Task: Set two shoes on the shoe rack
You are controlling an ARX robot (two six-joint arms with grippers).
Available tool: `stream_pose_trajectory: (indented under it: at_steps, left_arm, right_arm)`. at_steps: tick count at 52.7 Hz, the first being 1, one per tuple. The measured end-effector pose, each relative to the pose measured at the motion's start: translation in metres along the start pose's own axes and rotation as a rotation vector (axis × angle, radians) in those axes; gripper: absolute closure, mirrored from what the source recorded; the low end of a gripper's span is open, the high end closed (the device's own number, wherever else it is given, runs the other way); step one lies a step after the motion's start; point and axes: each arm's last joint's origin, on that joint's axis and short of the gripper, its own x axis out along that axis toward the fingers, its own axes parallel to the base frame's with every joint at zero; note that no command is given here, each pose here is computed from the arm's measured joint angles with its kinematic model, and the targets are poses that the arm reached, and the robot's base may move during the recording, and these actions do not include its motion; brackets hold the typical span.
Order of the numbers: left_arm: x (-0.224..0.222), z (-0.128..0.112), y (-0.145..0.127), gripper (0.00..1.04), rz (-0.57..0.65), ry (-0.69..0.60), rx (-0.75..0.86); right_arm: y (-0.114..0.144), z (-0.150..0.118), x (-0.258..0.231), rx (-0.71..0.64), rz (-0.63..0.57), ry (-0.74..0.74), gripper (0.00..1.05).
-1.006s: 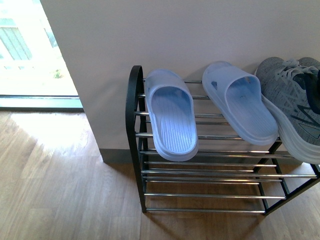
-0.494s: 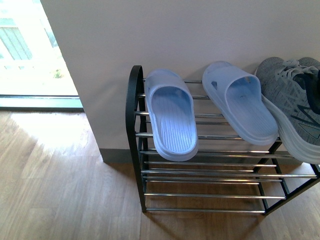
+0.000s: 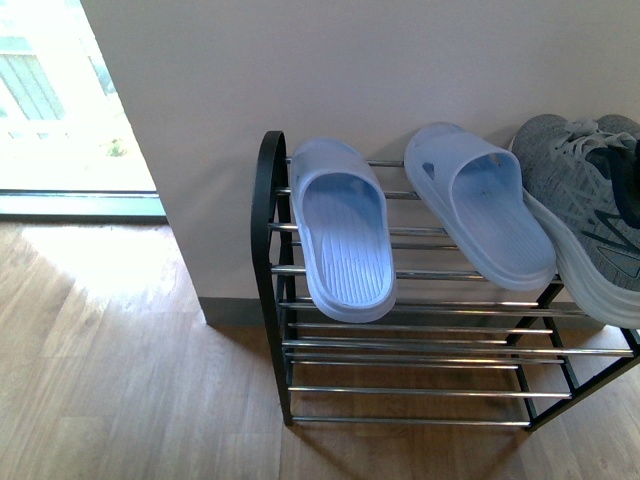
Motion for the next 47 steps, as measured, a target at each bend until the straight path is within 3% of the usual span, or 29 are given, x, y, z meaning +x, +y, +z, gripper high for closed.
stream_pose_trajectory:
  at_steps: [15,38,47]
  left_arm:
    - [-0.0007,0.0001,0.0001,1.02,0.001,-0.003,0.0]
    - [-0.0007,0.0001,0.0001,0.09,0.001,-0.003,0.0]
    - [-0.0007,0.0001,0.0001,0.09,0.001,-0.003,0.002]
  right_arm:
    - [0.0,0.0001,0.0,0.0,0.0,-0.001,0.09]
    - [0.0,0.0,0.0,0.0,0.0,0.0,0.09]
    - [0.0,0.0,0.0,0.0,0.0,0.0,0.09]
